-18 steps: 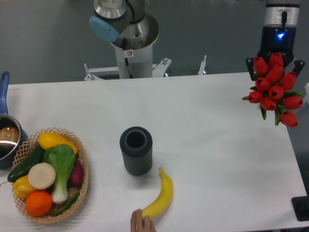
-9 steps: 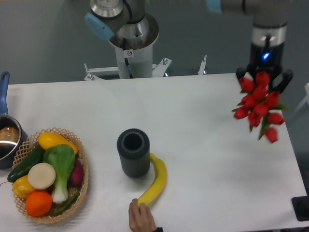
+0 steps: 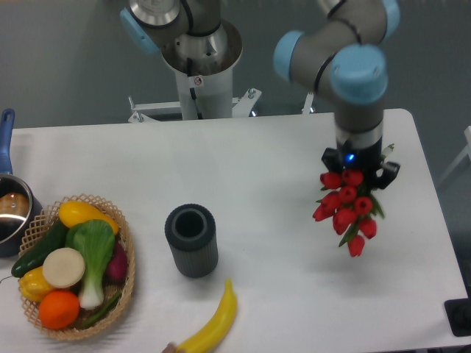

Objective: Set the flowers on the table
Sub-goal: 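Lower the tulips onto the table beside the black container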

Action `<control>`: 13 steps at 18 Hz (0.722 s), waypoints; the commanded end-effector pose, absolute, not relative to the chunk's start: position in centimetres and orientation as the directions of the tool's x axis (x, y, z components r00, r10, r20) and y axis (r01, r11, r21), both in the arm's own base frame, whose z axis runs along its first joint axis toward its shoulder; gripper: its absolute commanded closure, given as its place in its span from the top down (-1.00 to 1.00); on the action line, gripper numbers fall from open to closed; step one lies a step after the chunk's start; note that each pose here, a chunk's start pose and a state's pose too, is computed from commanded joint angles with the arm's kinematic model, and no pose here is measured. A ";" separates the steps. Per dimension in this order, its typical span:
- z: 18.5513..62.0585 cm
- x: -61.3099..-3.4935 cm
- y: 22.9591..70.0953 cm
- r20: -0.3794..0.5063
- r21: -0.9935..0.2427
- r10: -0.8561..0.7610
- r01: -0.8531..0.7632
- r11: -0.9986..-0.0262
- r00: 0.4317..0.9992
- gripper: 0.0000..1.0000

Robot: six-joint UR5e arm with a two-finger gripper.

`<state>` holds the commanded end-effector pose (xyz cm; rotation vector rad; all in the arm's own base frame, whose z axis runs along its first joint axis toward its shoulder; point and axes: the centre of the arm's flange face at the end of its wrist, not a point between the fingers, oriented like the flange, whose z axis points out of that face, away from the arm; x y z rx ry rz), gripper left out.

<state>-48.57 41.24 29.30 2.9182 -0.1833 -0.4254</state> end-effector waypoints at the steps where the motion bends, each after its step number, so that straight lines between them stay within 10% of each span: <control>1: 28.7 -48.8 41.6 -0.266 0.198 -0.146 -0.094 -0.976 0.953 -0.11; 13: 22.9 -49.9 45.3 -0.225 0.186 -0.086 -0.044 -0.982 0.971 -0.09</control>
